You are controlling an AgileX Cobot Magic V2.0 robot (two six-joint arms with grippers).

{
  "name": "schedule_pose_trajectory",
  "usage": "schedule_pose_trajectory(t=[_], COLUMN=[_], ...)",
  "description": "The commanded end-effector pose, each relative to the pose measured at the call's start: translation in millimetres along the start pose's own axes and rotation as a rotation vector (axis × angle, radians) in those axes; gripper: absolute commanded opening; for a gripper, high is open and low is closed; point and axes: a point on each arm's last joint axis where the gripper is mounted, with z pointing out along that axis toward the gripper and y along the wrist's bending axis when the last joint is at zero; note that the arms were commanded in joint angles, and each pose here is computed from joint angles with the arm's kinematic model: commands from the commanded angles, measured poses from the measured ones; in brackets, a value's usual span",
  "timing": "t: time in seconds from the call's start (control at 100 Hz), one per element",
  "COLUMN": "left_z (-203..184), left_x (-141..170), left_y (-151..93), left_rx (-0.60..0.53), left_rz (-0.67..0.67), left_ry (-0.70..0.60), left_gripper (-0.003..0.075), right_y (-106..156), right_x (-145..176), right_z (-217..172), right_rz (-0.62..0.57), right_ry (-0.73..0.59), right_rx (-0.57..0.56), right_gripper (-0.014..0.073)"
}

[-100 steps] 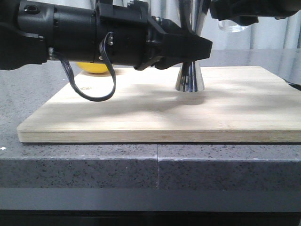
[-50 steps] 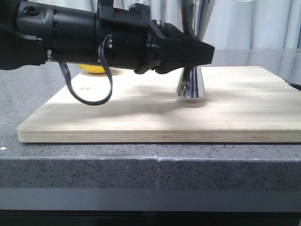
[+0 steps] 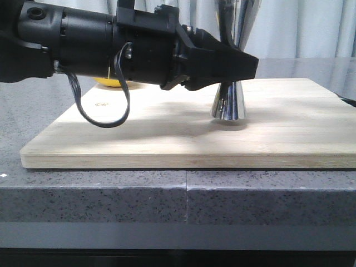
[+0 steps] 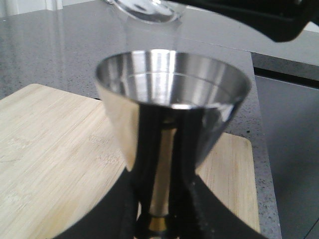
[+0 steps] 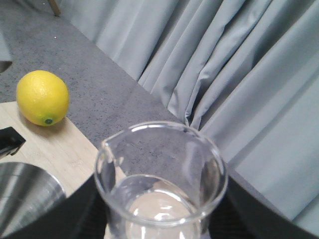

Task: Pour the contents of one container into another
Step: 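Move the beaker over the jigger and tilt it with the right gripper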

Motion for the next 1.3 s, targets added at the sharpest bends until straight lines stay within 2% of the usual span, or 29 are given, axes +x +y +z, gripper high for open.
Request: schedule_pose_trajectory(t=[0.0, 0.25, 0.73, 1.29], left_z=[-7, -7, -7, -7], left_x=[-34, -34, -35, -35], left_y=[-8, -9, -10, -10], left_rx=[0.035, 0.038, 0.056, 0.056], left_rz=[0.026, 0.026, 0.031, 0.031], left_ry=[-0.135, -0.138, -0.145, -0.145], left_gripper=[-0.0021, -0.0021, -0.0021, -0.0021], right_y=[-17, -22, -14, -11], right_x=[-30, -42, -36, -37], right_z=[-4, 1, 9, 9], right_rz=[-0.041, -0.116, -0.265, -0.368], right_ry=[-0.147, -0.145, -0.118, -0.126], right_rx=[0.075, 0.055, -0.008, -0.035], right_gripper=[0.023, 0.023, 0.023, 0.023])
